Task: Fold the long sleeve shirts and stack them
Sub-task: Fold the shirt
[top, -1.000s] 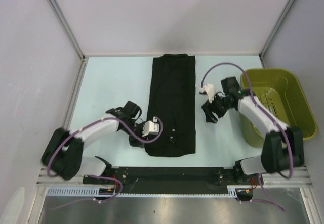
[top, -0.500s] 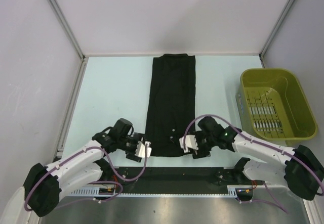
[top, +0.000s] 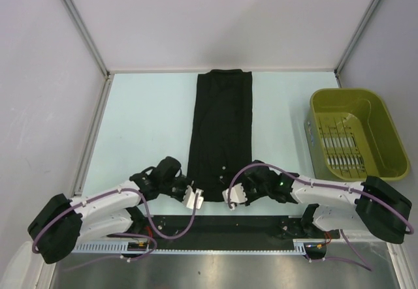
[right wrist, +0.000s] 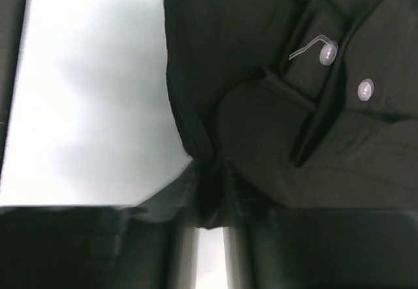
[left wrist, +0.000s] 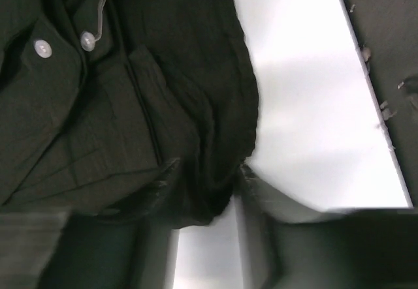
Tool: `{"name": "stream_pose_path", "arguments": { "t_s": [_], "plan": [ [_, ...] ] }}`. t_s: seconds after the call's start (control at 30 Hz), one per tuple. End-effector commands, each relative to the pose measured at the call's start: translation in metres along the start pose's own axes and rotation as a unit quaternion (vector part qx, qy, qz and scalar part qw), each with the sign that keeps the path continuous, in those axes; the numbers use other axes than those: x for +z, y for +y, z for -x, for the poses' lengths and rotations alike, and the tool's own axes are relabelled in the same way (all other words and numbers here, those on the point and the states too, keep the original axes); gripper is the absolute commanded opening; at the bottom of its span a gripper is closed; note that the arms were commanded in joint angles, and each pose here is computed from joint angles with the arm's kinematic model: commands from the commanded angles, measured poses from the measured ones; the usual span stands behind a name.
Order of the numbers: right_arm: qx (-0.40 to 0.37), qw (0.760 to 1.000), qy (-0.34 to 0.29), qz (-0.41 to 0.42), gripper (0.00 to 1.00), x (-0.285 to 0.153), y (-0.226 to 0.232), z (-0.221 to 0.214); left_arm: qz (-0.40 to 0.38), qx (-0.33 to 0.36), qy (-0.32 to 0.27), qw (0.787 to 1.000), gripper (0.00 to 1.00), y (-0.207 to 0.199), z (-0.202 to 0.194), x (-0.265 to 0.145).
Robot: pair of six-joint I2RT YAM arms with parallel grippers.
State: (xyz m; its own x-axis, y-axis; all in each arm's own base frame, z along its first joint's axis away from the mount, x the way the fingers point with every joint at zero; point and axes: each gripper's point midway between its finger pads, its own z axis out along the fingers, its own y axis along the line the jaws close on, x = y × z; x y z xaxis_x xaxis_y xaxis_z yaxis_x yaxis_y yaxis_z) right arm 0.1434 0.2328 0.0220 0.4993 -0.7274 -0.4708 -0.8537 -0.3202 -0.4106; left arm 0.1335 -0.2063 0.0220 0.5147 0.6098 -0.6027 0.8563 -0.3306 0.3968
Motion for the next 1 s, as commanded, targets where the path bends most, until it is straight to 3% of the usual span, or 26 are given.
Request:
{"name": "stream_pose_path", "arguments": {
  "t_s": [0.0, 0.03, 0.07, 0.2, 0.27, 0.4, 0.7, 0.8, 0.97],
  "plan": [
    [0.007, 0.999, 0.043, 0.001, 0.12, 0.004, 0.007, -0.021, -0.007, -0.006, 0.034, 0.999, 0.30, -0.003, -0.015, 0.005],
    [0.008, 0.999, 0.042, 0.001, 0.03, 0.001, 0.007, -0.019, -0.007, -0.012, 0.034, 0.999, 0.24, -0.001, -0.014, 0.005],
    [0.017, 0.999, 0.041, 0.000, 0.00, -0.002, 0.006, -0.017, -0.007, -0.024, 0.031, 0.999, 0.14, 0.004, -0.009, 0.003],
    [0.044, 0.998, 0.032, 0.008, 0.00, -0.018, 0.004, -0.001, -0.037, 0.007, 0.002, 0.999, 0.00, -0.010, 0.019, -0.008],
    [0.045, 0.998, 0.025, 0.020, 0.00, -0.030, 0.013, 0.008, -0.050, 0.028, -0.015, 0.998, 0.00, -0.028, 0.030, -0.010],
    [0.058, 0.998, 0.000, -0.012, 0.00, -0.047, 0.003, 0.023, -0.024, 0.012, -0.027, 0.999, 0.00, -0.026, 0.038, -0.019],
    [0.090, 0.996, -0.005, -0.021, 0.00, -0.054, -0.044, 0.008, 0.010, -0.018, -0.025, 0.999, 0.00, 0.015, 0.037, -0.022],
    [0.098, 0.994, -0.022, -0.041, 0.00, -0.063, -0.073, 0.011, 0.034, -0.031, -0.029, 0.999, 0.00, 0.047, 0.036, -0.027],
    [0.133, 0.989, -0.020, -0.065, 0.00, -0.074, -0.147, -0.025, 0.086, -0.104, -0.032, 0.990, 0.00, 0.141, 0.029, -0.052]
  ]
}}
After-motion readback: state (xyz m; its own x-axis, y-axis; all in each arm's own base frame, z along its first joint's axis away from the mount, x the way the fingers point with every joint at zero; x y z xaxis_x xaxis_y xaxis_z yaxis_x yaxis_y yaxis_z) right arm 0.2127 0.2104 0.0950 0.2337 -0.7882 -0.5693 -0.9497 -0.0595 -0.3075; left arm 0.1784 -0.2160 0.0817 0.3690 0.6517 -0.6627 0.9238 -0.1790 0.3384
